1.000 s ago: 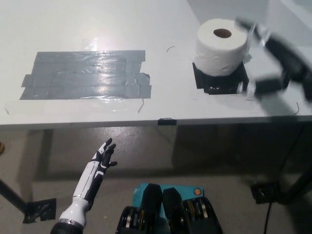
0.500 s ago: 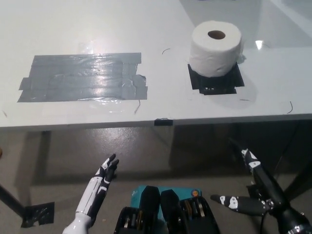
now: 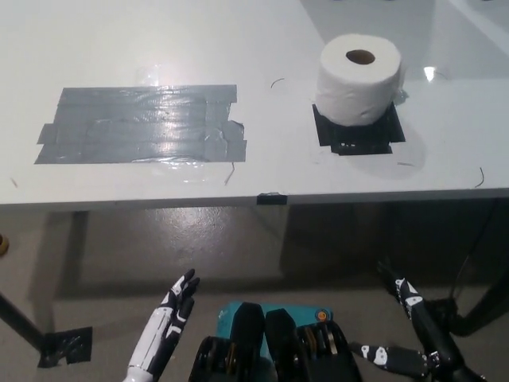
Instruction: A person hands over a roll of toilet paper to the robot , and the robot inserts its right thumb into the hole in the centre to grab the roll, and then places it on the balck area on the desk.
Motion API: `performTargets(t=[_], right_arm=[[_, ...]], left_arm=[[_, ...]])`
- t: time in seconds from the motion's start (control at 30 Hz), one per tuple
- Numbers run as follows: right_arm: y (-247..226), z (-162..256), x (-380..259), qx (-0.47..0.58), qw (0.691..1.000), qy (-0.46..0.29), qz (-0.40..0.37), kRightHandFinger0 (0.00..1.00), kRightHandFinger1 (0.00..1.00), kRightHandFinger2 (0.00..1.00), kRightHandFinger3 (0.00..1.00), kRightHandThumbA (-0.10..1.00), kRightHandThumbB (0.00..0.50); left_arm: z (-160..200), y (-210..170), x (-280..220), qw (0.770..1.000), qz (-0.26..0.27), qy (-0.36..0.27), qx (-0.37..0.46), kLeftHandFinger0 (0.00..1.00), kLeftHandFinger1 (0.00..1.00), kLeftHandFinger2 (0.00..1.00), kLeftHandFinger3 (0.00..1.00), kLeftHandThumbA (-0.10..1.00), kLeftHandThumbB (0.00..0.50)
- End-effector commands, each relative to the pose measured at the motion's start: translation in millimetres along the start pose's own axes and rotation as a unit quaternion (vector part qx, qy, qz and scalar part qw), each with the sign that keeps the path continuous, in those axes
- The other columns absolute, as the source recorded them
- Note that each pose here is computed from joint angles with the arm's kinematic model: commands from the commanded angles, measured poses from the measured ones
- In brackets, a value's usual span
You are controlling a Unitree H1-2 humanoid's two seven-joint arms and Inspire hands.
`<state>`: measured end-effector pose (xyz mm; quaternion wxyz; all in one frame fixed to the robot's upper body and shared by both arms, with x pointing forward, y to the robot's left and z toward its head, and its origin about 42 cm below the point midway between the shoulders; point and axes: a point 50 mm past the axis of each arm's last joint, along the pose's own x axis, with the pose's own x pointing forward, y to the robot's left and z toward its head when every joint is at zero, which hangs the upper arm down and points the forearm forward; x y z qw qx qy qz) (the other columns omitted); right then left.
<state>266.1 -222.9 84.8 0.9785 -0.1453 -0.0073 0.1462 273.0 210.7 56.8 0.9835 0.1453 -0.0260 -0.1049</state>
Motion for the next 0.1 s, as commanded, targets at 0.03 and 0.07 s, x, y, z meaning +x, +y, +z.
performTargets(t=[0.03, 0.07], right_arm=[[-5.7, 2.2, -3.4, -0.007, 0.999, -0.039, -0.015, 1.00, 1.00, 1.00, 1.00, 0.92, 0.294], [-5.2, 1.6, -4.1, -0.007, 0.999, -0.037, -0.014, 1.00, 1.00, 1.00, 1.00, 0.91, 0.284]], left_arm=[[6.3, -1.5, -1.6, 0.999, 0.011, -0.029, 0.016, 1.00, 1.00, 1.00, 1.00, 1.00, 0.168], [6.1, -1.4, -2.6, 0.999, 0.011, -0.029, 0.015, 1.00, 1.00, 1.00, 1.00, 1.00, 0.160]])
